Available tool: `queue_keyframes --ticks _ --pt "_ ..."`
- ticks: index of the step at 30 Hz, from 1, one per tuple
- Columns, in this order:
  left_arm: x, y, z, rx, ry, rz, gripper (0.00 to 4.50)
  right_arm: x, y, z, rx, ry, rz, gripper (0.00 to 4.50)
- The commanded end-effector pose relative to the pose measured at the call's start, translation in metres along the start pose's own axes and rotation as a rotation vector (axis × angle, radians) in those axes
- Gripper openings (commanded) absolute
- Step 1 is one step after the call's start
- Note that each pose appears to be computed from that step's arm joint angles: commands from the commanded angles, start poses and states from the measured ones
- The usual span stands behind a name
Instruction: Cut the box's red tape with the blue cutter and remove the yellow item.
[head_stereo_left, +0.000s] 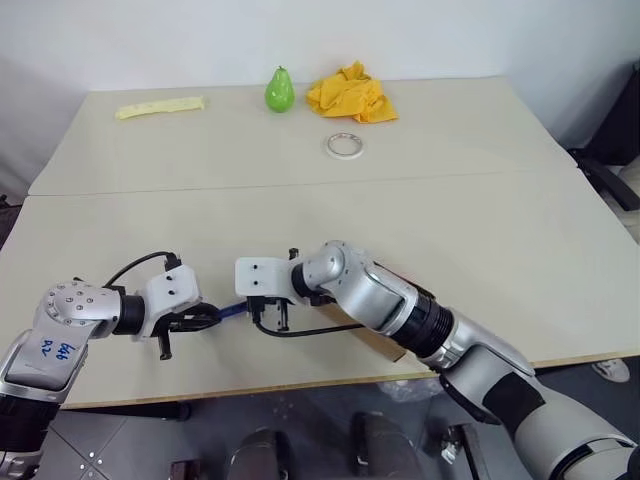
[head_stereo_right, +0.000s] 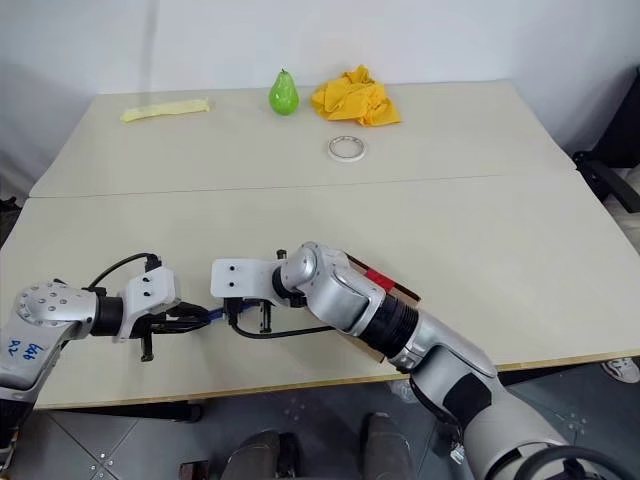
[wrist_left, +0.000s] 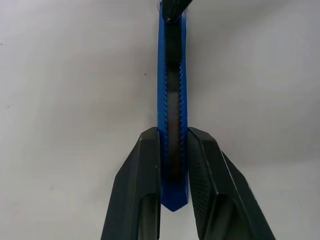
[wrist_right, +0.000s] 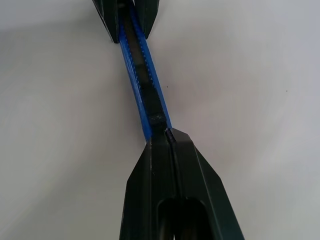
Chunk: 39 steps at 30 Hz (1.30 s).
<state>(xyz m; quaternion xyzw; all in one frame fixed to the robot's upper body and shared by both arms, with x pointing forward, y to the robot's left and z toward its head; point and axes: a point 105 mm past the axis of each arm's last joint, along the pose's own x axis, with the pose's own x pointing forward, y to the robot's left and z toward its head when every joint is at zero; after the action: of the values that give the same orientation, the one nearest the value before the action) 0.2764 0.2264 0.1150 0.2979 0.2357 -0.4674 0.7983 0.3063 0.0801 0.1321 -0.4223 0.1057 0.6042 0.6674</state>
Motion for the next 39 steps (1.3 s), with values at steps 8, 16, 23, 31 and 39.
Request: queue_keyframes --ticks 8,16,23,31,39 --pt "0.006 -0.005 -0.003 -0.011 0.013 -0.022 0.45 0.017 0.009 0.010 0.022 -0.030 0.033 0.04" --pt "0.008 -0.005 -0.001 -0.012 0.006 -0.027 0.45 0.024 0.010 0.021 0.019 -0.055 0.042 0.04" --pt "0.009 -0.003 0.000 -0.016 -0.004 -0.014 0.45 0.012 -0.007 0.030 0.038 -0.094 -0.010 0.04" --pt "0.011 0.011 0.014 0.035 -0.130 0.077 0.45 -0.060 -0.048 0.021 0.273 -0.203 -0.121 0.04" --pt "0.014 0.047 0.067 0.227 -0.439 0.309 0.45 -0.132 -0.075 -0.008 0.534 -0.195 -0.196 0.62"
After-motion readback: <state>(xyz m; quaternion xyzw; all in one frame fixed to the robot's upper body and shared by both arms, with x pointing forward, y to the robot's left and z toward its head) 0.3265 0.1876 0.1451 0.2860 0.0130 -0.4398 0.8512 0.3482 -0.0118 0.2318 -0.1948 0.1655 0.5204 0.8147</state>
